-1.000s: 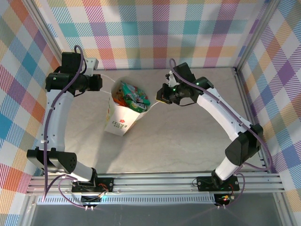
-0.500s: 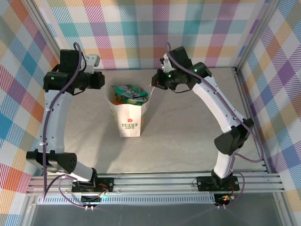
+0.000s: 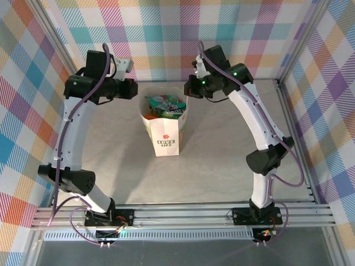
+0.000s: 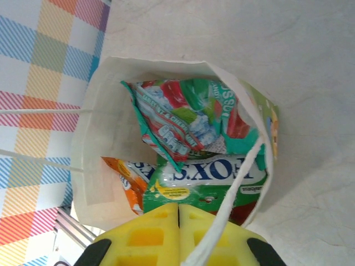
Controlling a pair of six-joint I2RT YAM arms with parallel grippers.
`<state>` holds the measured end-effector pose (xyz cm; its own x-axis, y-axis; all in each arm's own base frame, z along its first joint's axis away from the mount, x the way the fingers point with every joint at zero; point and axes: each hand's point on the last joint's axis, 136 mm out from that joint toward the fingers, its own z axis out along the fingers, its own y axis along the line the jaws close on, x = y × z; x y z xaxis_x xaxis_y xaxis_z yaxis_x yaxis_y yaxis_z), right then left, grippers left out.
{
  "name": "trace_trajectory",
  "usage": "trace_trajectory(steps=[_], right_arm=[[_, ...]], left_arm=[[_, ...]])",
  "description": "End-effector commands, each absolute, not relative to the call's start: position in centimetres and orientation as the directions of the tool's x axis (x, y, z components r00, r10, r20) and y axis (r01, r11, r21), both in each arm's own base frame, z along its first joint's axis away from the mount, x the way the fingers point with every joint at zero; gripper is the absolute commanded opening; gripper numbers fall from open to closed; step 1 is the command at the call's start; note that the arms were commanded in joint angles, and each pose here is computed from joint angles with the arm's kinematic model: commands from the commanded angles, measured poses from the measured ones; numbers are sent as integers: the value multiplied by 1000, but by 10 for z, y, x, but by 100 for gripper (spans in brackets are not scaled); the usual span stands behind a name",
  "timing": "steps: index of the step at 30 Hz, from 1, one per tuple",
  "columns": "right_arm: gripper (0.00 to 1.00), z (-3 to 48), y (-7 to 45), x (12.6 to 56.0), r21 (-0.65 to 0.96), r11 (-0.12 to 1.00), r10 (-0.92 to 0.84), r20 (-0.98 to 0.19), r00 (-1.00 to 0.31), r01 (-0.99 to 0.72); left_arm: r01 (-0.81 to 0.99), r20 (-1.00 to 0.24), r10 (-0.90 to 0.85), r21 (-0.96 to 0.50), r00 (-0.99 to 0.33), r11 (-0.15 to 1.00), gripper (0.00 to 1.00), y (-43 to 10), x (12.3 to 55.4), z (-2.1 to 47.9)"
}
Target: Place the snacks into the paper bag
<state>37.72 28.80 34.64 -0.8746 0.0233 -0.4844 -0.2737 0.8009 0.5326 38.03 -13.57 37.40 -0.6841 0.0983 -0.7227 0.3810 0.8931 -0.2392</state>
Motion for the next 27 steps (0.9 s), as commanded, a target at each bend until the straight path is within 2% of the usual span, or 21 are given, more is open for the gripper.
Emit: trace_trajectory(steps=[1,7,10,12,14,16,17,21,25,27], right_arm=[[0,389,273,373,529,777,53,-594,-803,-341],[1,377,266,371,535,782,57,-573,-818,-321],[19,361,267,369,539,785,44,-539,-841,-305],[45,355,267,368,538,789,41,-528,-848,-296],[53,354,264,366,535,793,45,-529,-847,-292],[65,358,259,364,523,800,50,-545,-837,-293],[67,362,257,362,517,802,50,-556,-830,-299],[84,380,244,352,481,815,46,-609,-792,-323],[99,393,223,339,415,846,34,-669,-743,-335],[99,396,209,335,375,869,35,-696,-717,-322]], left_arm=[[444,-790,86,-247,-607,862,11,-152,379,403],[416,-743,105,-247,-661,875,13,-155,376,369],[392,-728,111,-228,-676,891,14,-149,373,358],[369,-721,117,-202,-683,907,16,-142,372,353],[348,-712,127,-173,-690,921,22,-135,371,349],[333,-708,136,-147,-693,931,26,-129,369,349],[332,-709,142,-137,-691,933,28,-128,368,350],[308,-723,143,-100,-675,946,44,-117,360,363],[279,-731,152,-55,-665,959,49,-103,342,370],[249,-746,144,-30,-650,968,53,-93,335,375]])
